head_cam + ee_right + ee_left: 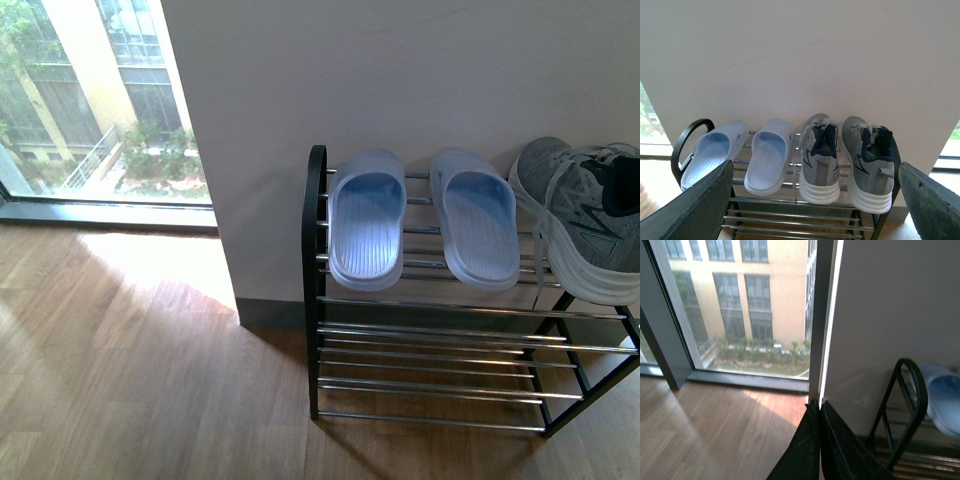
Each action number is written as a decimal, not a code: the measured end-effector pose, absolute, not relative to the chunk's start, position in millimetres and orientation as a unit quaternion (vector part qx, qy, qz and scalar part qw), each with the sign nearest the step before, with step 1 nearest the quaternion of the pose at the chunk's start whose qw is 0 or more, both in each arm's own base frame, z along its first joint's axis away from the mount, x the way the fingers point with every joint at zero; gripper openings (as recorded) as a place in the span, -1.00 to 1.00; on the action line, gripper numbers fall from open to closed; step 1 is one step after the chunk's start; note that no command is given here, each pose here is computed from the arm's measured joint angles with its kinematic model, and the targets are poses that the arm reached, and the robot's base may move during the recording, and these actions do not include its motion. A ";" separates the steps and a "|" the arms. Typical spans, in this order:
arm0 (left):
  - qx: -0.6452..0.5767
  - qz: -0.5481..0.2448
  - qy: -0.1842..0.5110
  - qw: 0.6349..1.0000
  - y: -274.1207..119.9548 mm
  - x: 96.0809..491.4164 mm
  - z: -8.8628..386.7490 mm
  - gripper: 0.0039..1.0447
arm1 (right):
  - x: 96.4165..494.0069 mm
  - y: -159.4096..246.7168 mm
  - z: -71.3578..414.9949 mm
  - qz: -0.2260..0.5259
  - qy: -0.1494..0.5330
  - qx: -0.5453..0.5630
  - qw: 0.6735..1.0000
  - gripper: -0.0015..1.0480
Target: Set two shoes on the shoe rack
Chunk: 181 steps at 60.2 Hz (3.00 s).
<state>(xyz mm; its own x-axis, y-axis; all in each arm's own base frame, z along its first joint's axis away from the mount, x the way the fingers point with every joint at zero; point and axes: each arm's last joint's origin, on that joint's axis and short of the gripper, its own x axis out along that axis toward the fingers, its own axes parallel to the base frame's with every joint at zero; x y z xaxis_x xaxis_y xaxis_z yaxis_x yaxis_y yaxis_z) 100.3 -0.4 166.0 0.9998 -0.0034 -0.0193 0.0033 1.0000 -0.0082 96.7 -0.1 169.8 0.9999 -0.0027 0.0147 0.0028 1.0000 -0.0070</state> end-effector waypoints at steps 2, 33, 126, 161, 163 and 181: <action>-0.004 -0.002 0.001 1.000 -0.4 98.4 167.1 -0.98 | 96.7 -0.1 169.8 -0.001 -0.007 -0.004 1.000 0.82; -0.004 -0.001 0.001 1.000 -0.3 97.9 167.0 -0.15 | 96.8 -0.1 169.8 -0.001 -0.007 -0.004 1.000 0.82; -0.002 -0.002 0.001 1.000 -0.3 97.8 167.0 0.83 | 96.6 0.0 169.9 0.000 -0.008 -0.002 1.000 0.82; -0.002 -0.002 0.001 1.000 -0.3 97.8 167.0 0.83 | 96.6 0.0 169.9 0.001 -0.008 -0.002 1.000 0.82; -0.002 -0.001 0.001 1.000 -0.3 97.8 167.0 0.83 | 96.6 0.0 169.9 0.000 -0.008 -0.002 1.000 0.82; -0.002 -0.002 0.001 1.000 -0.3 97.8 167.0 0.83 | 96.7 0.0 169.9 0.000 -0.008 -0.002 1.000 0.82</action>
<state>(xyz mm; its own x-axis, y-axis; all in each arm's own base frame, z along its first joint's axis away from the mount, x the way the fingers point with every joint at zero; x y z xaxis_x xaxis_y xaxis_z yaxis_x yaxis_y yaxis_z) 97.8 -0.3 167.0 1.0000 -0.0031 -0.0021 0.0030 1.0000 -0.0044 96.7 0.0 169.9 0.9999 0.0008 0.0154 -0.0007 1.0000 -0.0033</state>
